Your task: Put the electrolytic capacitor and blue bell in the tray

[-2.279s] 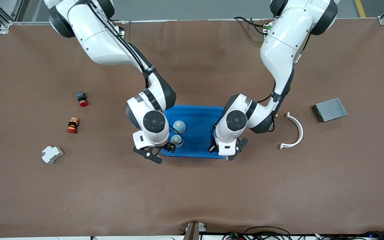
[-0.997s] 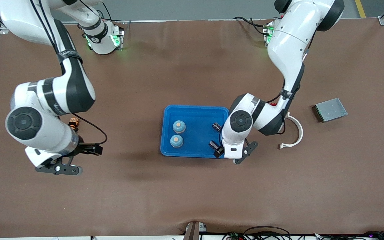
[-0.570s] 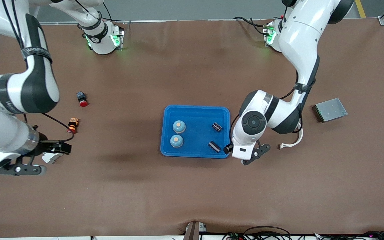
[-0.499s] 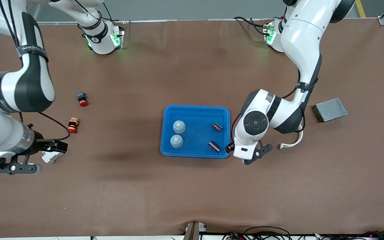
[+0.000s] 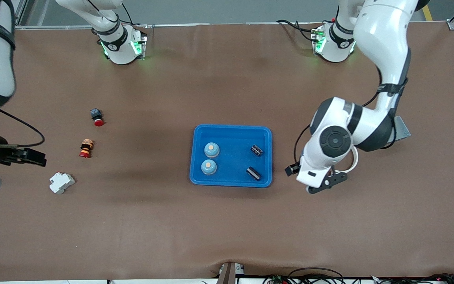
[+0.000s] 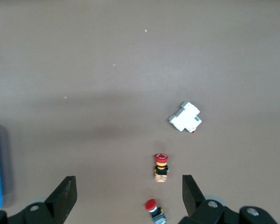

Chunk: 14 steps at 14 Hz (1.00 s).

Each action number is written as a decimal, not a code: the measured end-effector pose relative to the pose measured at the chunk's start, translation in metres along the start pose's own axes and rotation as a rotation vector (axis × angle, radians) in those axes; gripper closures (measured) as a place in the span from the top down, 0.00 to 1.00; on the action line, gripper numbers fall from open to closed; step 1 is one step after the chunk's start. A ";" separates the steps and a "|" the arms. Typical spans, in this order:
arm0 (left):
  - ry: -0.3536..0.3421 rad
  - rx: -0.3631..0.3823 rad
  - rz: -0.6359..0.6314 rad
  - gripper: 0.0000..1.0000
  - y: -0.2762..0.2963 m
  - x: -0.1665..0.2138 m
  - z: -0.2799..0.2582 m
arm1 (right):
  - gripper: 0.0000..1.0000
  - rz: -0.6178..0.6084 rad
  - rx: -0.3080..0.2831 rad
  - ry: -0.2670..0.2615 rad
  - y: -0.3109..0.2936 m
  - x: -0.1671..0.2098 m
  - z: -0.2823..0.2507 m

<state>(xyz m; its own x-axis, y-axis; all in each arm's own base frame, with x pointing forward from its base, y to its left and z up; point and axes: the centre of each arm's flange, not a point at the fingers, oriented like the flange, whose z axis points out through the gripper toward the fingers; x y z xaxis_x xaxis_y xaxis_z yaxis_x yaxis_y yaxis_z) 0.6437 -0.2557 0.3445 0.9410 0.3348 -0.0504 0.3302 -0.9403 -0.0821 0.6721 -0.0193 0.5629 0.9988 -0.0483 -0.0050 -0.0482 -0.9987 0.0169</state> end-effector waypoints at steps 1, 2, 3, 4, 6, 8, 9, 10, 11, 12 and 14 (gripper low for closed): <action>-0.003 0.001 0.025 1.00 -0.014 0.000 -0.007 | 1.00 0.006 0.016 0.002 0.002 -0.004 -0.008; -0.008 -0.001 0.050 1.00 -0.029 0.000 -0.013 | 1.00 0.011 0.031 0.004 0.004 -0.008 -0.014; -0.015 -0.005 0.079 1.00 -0.044 -0.001 -0.019 | 1.00 0.015 0.044 0.005 0.005 -0.012 -0.018; -0.023 -0.014 0.106 1.00 -0.060 -0.002 -0.026 | 1.00 0.019 0.051 0.006 0.006 -0.017 -0.023; -0.033 -0.030 0.158 1.00 -0.096 -0.004 -0.038 | 1.00 0.026 0.052 0.007 0.004 -0.026 -0.034; -0.036 -0.034 0.193 1.00 -0.125 -0.008 -0.046 | 1.00 0.034 0.052 0.010 0.003 -0.034 -0.042; -0.037 -0.034 0.211 1.00 -0.136 -0.011 -0.049 | 1.00 0.036 0.053 0.011 0.001 -0.036 -0.045; -0.038 -0.034 0.230 1.00 -0.145 -0.013 -0.050 | 1.00 0.036 0.054 0.013 -0.001 -0.038 -0.047; -0.038 -0.034 0.252 1.00 -0.154 -0.015 -0.052 | 1.00 0.034 0.054 0.015 -0.004 -0.040 -0.048; -0.037 -0.034 0.274 1.00 -0.166 -0.016 -0.054 | 1.00 0.032 0.054 0.016 -0.007 -0.041 -0.050; -0.035 -0.037 0.300 1.00 -0.190 -0.020 -0.060 | 1.00 0.034 0.054 0.019 -0.006 -0.042 -0.052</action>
<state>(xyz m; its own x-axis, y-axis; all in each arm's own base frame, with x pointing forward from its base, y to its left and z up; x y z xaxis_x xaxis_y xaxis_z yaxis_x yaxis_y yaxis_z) 0.5661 -0.0873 0.4207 0.9939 0.0432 -0.1013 0.0412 -0.9989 -0.0217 0.6306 -0.0101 0.6149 0.9965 -0.0824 0.0132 -0.0819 -0.9959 -0.0373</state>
